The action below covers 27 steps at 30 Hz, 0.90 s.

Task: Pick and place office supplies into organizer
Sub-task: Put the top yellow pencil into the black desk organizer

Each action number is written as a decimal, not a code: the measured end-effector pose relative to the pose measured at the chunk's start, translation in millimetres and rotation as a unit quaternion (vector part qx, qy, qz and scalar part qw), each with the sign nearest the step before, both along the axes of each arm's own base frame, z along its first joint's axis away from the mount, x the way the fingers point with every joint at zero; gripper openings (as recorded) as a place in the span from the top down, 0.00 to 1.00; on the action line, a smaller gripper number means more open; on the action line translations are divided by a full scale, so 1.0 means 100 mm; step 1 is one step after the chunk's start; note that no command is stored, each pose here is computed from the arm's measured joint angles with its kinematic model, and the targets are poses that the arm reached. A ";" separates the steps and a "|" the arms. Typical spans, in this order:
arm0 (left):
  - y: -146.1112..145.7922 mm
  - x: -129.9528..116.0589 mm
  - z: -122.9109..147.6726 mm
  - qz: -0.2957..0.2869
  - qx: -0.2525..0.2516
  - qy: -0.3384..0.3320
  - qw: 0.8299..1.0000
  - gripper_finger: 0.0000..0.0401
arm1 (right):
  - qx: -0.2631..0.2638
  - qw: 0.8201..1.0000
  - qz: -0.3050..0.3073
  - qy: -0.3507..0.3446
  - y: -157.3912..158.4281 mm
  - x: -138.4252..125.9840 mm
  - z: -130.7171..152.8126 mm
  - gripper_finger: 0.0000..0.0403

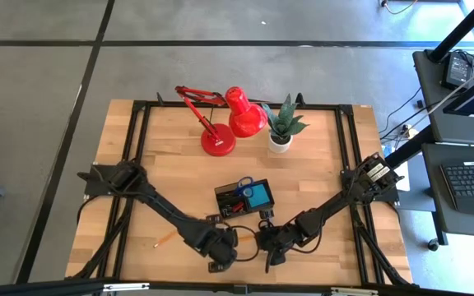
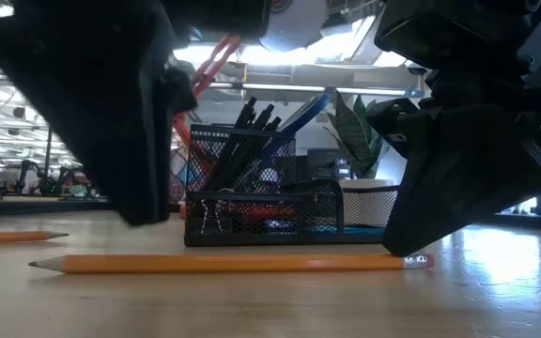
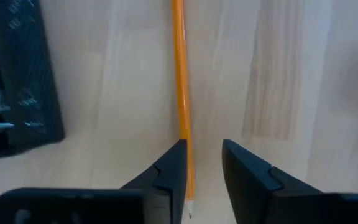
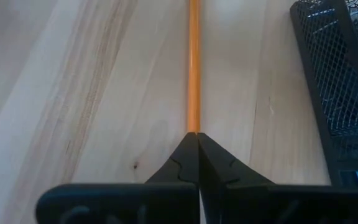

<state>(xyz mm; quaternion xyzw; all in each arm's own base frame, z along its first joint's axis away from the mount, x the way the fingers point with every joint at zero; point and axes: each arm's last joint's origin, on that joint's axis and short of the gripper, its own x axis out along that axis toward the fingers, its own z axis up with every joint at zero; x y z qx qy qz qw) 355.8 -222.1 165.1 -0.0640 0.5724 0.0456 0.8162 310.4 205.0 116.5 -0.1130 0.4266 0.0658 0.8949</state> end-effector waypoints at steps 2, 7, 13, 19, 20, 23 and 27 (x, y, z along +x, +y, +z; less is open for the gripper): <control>0.03 0.03 -0.06 0.002 -0.008 0.013 1.000 0.74 | 0.000 1.000 0.000 0.001 0.00 0.00 0.00 1.00; 0.09 0.08 -0.21 0.007 -0.020 0.045 0.999 0.72 | 0.002 1.000 0.001 0.000 0.00 0.00 0.00 1.00; 0.18 0.12 -0.30 0.014 -0.046 0.093 0.995 0.75 | 0.002 1.000 0.000 0.000 0.00 0.00 0.00 1.00; 0.21 0.12 -0.32 0.020 -0.055 0.106 0.993 0.87 | 0.002 1.000 0.000 0.000 0.00 0.00 -0.01 1.00; 0.21 0.12 -0.32 0.021 -0.056 0.108 0.992 0.89 | 0.002 1.000 0.000 0.000 0.00 0.00 -0.01 1.00; 0.21 0.12 -0.35 0.021 -0.057 0.114 0.992 0.95 | 0.002 1.000 0.001 0.000 0.00 0.00 -0.01 1.00; 0.20 0.12 -0.40 0.016 -0.070 0.129 0.989 0.98 | -0.004 1.000 -0.003 -0.004 0.00 0.00 -0.01 1.00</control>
